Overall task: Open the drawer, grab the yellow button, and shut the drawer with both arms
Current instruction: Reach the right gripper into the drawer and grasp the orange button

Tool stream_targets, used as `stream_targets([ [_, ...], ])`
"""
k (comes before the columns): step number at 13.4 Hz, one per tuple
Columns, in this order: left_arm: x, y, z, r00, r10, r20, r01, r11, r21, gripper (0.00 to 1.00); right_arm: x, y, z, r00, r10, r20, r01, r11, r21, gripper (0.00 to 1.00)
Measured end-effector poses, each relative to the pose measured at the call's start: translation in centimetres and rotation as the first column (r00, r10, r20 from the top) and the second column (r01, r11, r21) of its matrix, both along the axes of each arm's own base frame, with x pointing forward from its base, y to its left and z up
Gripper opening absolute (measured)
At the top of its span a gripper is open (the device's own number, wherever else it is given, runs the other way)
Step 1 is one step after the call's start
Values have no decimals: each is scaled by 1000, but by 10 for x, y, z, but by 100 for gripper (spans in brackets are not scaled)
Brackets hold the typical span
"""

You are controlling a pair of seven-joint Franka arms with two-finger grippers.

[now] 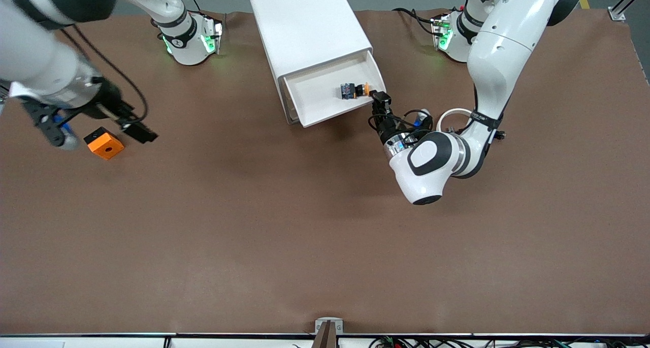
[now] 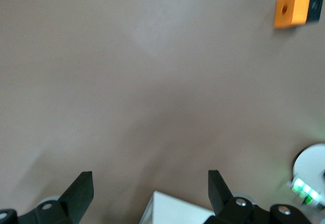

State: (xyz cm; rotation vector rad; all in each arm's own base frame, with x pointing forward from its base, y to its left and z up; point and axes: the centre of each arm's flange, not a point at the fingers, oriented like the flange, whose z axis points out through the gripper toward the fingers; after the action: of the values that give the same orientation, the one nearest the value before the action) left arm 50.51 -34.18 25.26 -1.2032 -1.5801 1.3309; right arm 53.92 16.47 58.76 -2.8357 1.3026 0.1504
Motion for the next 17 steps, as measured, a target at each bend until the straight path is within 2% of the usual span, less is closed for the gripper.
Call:
stream_targets([
  [3,1,0,1,1000,2,5,-2,1000,0,11,-25,72,23,995,-96,30,96,995,5,100],
  [4,4,4,1,1000,-1,20,1,1000,9,16,-32,87,30,991,-127,37,127,992,14,100],
  [7,16,16,2,999,16,48,-17,1000,17,51,-59,136,41,973,-230,32,229,973,28,100],
  [11,21,19,13,999,8,52,-8,1000,4,98,-89,206,27,943,-332,2,332,943,6,100],
  [14,24,23,29,998,3,68,-2,1000,-20,100,-93,272,4,916,-401,-31,401,916,0,100],
  [17,29,28,51,992,-2,124,14,995,-94,100,-94,319,-32,903,-428,-41,427,903,-42,100],
])
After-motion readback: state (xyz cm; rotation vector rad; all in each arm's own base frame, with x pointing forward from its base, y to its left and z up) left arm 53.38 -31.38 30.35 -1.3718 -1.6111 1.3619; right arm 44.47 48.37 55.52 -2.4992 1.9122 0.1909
